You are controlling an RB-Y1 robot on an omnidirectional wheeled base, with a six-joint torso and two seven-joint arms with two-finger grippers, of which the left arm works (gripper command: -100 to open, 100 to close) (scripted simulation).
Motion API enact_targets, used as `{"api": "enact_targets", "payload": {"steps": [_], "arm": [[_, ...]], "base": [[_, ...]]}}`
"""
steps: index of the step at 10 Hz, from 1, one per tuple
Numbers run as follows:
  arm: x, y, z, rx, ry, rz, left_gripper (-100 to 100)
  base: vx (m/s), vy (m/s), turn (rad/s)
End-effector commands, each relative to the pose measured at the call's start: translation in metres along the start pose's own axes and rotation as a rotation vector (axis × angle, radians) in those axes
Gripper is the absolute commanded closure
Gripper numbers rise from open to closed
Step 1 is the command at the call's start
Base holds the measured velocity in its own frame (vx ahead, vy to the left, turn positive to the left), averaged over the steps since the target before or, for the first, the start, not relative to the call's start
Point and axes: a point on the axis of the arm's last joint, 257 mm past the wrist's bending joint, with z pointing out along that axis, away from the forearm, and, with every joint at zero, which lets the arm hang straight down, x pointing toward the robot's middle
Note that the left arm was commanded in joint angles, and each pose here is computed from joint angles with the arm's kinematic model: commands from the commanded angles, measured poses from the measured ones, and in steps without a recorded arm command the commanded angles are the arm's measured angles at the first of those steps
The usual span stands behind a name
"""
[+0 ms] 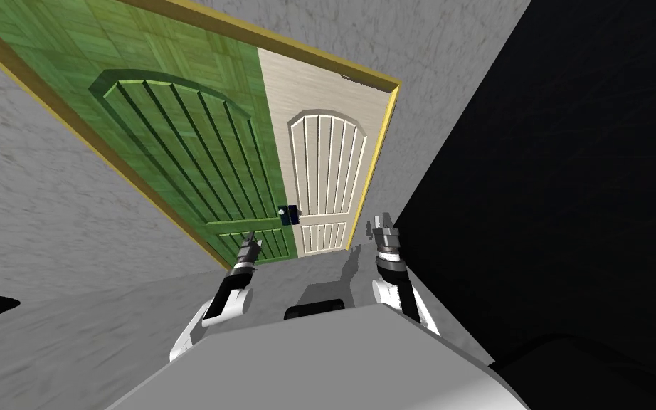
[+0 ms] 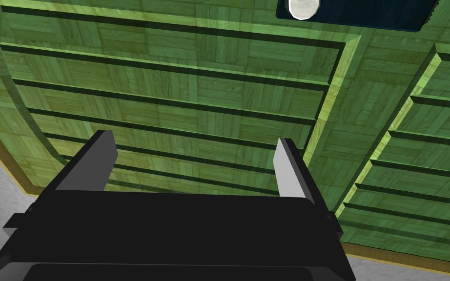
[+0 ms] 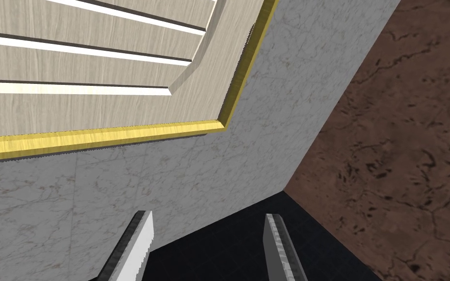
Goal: Pull the door open
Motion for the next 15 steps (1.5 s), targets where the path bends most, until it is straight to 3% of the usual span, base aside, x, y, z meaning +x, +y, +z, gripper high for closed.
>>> {"api": "enact_targets", "payload": {"steps": [1, 11, 14, 15], "arm": [[-0.001, 0.012, 0.0027, -0.023, -0.001, -0.001, -100], [-0.015, 0.078, 0.0099, -0.162, -0.016, -0.005, -100], [-0.016, 0.082, 0.0102, -0.171, -0.016, -0.005, -100], [-0.043, 0.091, 0.0013, -0.196, -0.052, 0.013, -100]], "base": [[0.093, 0.005, -0.050], [0.129, 0.018, -0.050], [0.117, 0.012, -0.024], [-0.004, 0.021, 0.105]]}}
